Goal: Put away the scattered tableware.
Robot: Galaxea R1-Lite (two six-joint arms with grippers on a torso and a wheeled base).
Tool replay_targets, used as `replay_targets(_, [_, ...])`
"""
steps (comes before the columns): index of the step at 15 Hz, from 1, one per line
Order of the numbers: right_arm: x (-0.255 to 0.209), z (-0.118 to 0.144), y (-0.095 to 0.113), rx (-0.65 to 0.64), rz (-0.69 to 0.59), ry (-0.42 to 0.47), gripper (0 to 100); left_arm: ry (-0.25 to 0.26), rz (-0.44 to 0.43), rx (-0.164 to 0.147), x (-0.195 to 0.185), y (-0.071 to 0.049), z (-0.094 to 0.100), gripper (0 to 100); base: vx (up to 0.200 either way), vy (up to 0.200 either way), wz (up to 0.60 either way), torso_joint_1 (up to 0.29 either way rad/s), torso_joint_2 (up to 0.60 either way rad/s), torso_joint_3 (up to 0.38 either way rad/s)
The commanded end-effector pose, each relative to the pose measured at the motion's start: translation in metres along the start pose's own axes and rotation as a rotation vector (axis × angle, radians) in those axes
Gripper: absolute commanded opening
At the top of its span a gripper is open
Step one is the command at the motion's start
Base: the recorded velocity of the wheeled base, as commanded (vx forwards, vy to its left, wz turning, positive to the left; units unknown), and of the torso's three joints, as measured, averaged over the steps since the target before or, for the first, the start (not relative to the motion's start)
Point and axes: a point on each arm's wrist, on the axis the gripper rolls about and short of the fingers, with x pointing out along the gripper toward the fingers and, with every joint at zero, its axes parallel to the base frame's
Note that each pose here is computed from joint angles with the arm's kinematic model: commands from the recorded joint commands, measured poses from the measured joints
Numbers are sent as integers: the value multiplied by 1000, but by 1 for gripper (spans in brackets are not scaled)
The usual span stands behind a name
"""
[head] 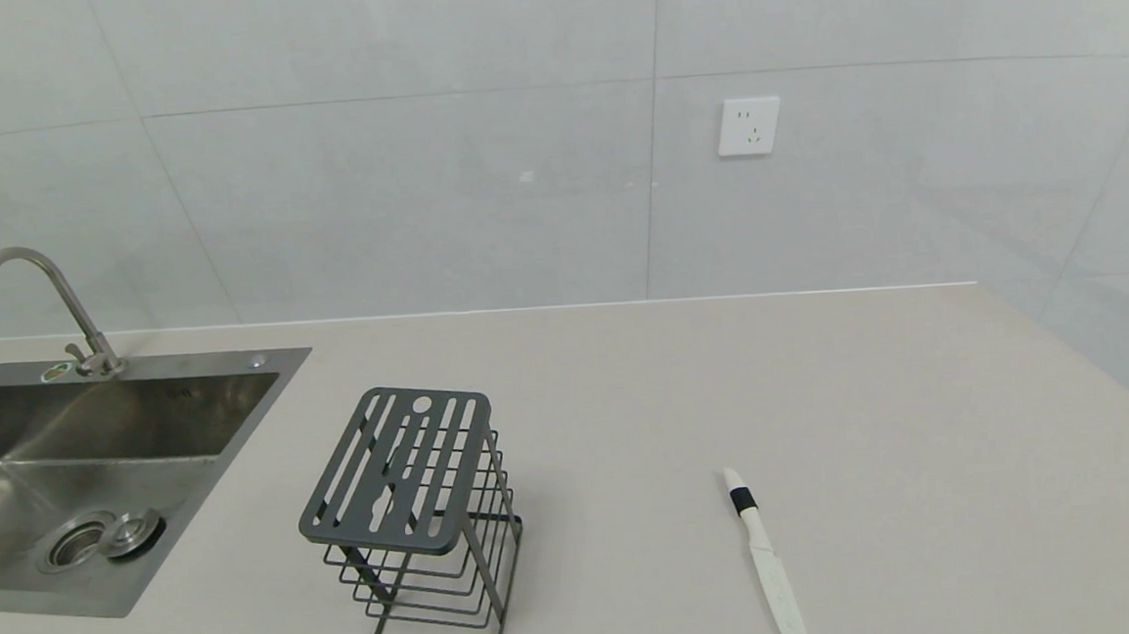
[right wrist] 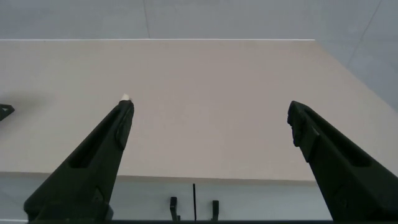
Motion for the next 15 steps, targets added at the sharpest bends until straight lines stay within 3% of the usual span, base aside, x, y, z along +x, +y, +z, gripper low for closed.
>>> replay_targets(1, [0, 0, 0, -2, 5, 0, 100, 1, 1, -1, 0, 0, 0, 100, 0, 0, 0, 0, 0, 0])
replay_targets(2, [0, 0, 0, -2, 5, 0, 100, 2, 1, 1, 0, 0, 0, 100, 0, 0, 0, 0, 0, 0])
replay_targets(3, [-2, 20, 0, -10, 3, -197, 100, 2, 0, 2, 0, 0, 0, 100, 0, 0, 0, 0, 0, 0])
replay_targets(4, [-6, 34, 1, -45, 9, -333, 100, 2, 0, 4, 0, 0, 0, 100, 0, 0, 0, 0, 0, 0])
replay_targets(5, [-8, 40, 1, -79, 48, -353, 100, 2, 0, 9, 0, 0, 0, 100, 0, 0, 0, 0, 0, 0])
replay_targets(10, [-5, 67, 4, -78, 248, -155, 100, 2, 0, 7, 0, 0, 0, 100, 0, 0, 0, 0, 0, 0])
replay_targets(15, [44, 67, 8, 48, 440, 221, 100, 2, 0, 7, 0, 0, 0, 100, 0, 0, 0, 0, 0, 0])
